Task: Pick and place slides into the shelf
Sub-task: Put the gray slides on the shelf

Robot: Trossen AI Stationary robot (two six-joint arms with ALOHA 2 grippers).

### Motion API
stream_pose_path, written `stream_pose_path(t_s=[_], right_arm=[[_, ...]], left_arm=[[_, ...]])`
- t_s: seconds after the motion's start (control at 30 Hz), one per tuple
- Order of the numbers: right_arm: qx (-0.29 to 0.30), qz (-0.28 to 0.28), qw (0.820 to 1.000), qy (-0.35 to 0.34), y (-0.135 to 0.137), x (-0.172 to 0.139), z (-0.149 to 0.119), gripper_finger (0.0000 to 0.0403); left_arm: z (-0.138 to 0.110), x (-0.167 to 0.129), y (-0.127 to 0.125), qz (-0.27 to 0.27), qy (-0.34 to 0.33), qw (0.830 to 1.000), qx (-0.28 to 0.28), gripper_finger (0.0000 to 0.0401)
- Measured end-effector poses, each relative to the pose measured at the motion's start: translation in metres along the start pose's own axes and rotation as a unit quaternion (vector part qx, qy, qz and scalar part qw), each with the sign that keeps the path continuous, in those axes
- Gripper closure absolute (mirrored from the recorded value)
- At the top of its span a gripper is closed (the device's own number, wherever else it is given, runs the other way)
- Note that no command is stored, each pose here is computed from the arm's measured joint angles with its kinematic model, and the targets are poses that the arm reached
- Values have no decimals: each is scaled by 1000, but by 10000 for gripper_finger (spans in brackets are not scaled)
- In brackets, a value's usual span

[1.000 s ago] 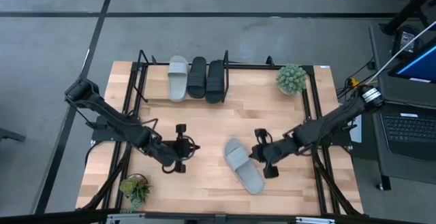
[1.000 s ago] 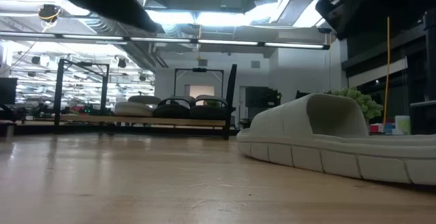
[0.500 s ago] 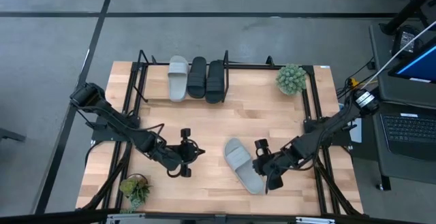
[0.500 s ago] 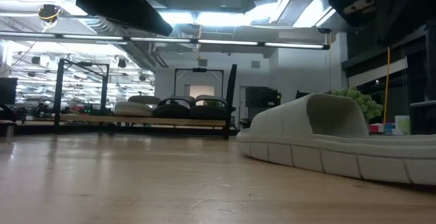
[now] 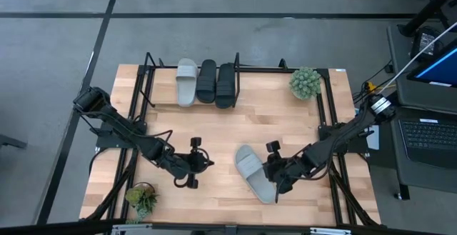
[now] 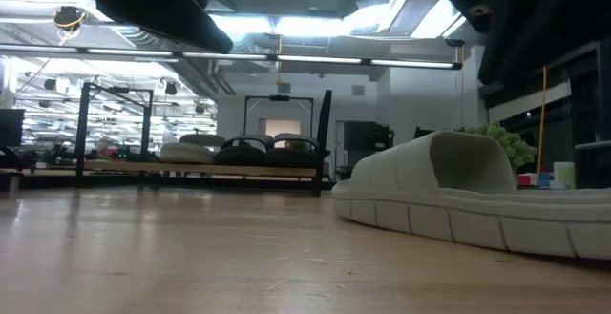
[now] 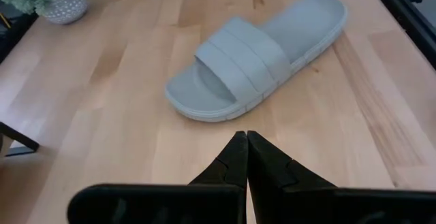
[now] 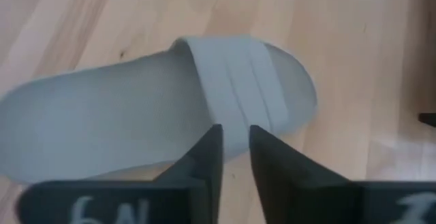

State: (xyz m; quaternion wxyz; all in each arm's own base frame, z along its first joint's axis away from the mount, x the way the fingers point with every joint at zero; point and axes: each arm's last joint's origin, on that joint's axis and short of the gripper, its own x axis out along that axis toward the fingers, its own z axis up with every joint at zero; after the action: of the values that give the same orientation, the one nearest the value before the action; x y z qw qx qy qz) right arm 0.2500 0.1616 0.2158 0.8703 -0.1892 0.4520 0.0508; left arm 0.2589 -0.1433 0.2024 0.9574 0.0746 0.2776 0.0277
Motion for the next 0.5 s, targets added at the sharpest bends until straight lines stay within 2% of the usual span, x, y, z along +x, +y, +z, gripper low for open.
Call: stream_pose_path(t_s=[0.27,0.5], right_arm=[[-29,-3,999,23,8,20,-2,253],[-55,-4,998,37,16,38,-4,229]], left_arm=[[-2,0,1,3,10,1000,6,401],[-2,0,1,3,10,1000,6,401]])
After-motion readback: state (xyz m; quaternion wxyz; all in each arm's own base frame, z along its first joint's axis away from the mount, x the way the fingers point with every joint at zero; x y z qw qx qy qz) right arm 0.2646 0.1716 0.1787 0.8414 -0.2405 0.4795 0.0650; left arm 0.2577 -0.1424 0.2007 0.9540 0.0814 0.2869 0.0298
